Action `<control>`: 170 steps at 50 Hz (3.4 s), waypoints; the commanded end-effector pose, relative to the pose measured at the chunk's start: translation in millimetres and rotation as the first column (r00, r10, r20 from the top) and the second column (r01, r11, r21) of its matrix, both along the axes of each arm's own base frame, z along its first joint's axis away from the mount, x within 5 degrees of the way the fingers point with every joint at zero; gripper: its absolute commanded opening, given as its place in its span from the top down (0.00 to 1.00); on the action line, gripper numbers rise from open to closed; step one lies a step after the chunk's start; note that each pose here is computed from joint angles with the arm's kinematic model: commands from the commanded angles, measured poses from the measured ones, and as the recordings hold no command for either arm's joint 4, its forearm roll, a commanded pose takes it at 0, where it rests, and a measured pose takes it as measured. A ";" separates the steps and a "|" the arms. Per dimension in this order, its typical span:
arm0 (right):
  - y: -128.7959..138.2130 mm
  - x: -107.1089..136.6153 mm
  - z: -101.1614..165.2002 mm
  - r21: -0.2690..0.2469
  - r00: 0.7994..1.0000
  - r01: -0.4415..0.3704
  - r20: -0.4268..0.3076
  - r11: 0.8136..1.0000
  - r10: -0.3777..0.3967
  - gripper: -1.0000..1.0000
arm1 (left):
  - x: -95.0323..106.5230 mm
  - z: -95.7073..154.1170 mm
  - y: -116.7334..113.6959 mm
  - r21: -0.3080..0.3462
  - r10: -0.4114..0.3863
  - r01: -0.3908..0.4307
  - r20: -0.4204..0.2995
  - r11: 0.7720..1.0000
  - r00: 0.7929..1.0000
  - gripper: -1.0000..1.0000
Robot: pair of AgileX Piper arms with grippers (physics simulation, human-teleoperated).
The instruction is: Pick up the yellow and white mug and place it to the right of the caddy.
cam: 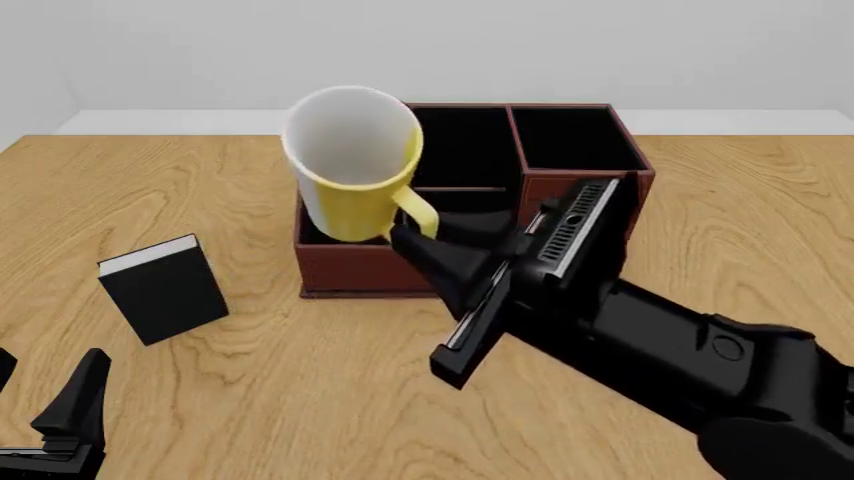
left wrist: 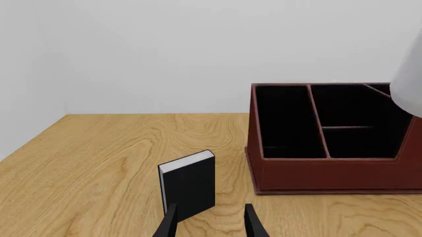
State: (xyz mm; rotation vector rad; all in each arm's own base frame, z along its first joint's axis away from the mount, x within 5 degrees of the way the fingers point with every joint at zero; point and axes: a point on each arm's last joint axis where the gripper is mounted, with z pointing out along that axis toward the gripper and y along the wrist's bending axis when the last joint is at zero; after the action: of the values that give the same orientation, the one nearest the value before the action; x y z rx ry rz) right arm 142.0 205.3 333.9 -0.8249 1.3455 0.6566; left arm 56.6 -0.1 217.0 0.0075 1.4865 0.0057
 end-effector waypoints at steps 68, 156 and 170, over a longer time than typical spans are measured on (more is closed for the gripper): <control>-88.3 -7.7 35.9 0.062 0.967 0.245 0.060 0.967 -0.249 1.00 | 0.0 0.0 0.0 0.000 0.000 0.000 0.000 1.000 1.000 0.00; -145.1 -11.6 44.1 0.084 0.858 0.504 0.064 0.860 -0.510 1.00 | 0.0 0.0 0.0 0.000 0.000 0.000 0.000 1.000 1.000 0.00; -156.2 -11.8 47.0 0.101 0.821 0.563 0.047 0.820 -0.569 1.00 | 0.0 0.0 0.0 0.000 0.000 0.000 0.000 1.000 1.000 0.00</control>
State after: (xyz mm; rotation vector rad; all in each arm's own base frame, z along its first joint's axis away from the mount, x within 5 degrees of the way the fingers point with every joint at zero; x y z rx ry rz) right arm 130.7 56.3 377.6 -0.3885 1.3915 0.2210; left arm 56.6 -0.1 217.0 0.0075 1.4865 0.0057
